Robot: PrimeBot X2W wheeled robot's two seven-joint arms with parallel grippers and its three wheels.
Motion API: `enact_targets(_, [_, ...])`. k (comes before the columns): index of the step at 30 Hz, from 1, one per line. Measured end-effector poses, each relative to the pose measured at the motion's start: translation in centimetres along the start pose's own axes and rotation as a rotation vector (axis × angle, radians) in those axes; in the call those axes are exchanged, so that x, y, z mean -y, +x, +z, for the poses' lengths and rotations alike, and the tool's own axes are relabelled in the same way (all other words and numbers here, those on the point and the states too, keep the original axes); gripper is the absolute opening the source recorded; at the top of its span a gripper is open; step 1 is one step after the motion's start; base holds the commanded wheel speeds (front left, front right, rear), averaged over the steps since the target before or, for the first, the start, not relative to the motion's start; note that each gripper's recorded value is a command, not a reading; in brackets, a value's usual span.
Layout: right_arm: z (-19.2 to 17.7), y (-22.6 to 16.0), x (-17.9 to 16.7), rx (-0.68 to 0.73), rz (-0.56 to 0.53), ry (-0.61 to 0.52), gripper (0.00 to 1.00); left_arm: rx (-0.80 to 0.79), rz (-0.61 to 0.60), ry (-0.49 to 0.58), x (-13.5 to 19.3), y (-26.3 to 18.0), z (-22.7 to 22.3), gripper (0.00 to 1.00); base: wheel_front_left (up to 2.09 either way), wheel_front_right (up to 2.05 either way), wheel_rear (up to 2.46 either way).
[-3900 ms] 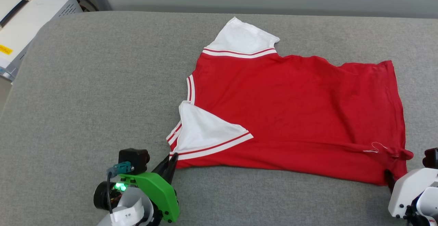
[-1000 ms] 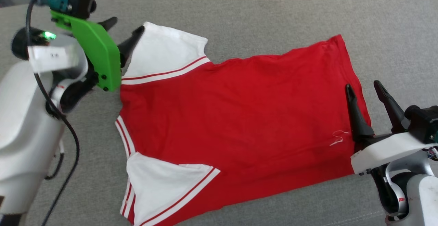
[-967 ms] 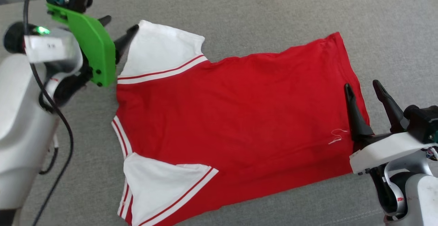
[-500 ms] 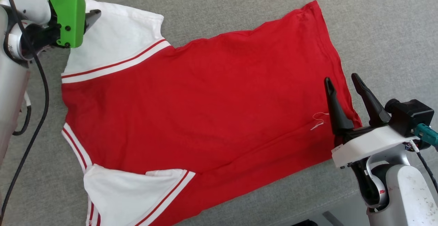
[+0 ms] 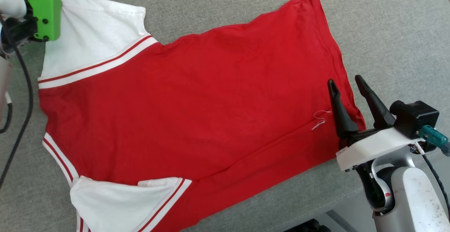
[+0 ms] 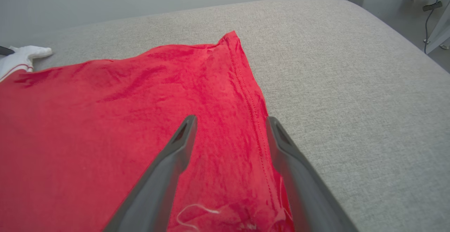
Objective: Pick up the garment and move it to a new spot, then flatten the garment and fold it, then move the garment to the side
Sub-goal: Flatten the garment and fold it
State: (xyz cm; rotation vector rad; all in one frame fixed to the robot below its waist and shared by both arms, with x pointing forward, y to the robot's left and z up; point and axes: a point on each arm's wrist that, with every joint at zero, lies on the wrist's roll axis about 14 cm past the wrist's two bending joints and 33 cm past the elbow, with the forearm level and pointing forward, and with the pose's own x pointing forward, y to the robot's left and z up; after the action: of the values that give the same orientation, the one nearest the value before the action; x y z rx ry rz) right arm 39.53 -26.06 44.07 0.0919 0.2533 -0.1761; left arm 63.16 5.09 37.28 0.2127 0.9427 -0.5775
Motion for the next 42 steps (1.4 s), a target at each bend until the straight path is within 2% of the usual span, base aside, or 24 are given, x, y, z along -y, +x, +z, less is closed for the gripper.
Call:
enact_targets(10, [1.3, 0.0, 0.4, 0.027, 0.007, -0.022, 1.00, 0.140, -0.022, -0.042, 0.8, -1.5, 1.1, 0.00, 0.00, 0.00, 0.00])
enact_targets(16, [2.8, -0.2, 0.3, 0.030, 0.042, -0.071, 1.00, 0.299, -0.038, -0.091, 1.0, -4.7, 3.1, 0.00, 0.00, 0.00, 0.00])
enact_targets(20, [3.6, -0.2, 0.3, 0.004, 0.064, -0.112, 1.00, 0.365, -0.033, -0.073, 1.2, -7.2, 3.0, 0.00, 0.00, 0.00, 0.00])
enact_targets(31, [2.9, 0.6, -0.2, -0.269, 0.156, -0.234, 1.00, 0.517, -0.080, -0.009, 4.5, -14.6, 1.0, 0.00, 0.00, 0.00, 0.00])
enact_targets(37, [5.4, 4.4, -1.2, -0.326, 0.207, -0.316, 1.00, 0.579, -0.052, -0.011, 4.5, -17.8, -0.2, 0.00, 0.00, 0.00, 0.00])
enact_targets(42, [4.2, 7.6, 0.3, -0.461, 0.163, -0.330, 1.00, 0.618, -0.064, -0.021, 4.9, -18.4, -0.5, 0.00, 0.00, 0.00, 0.00])
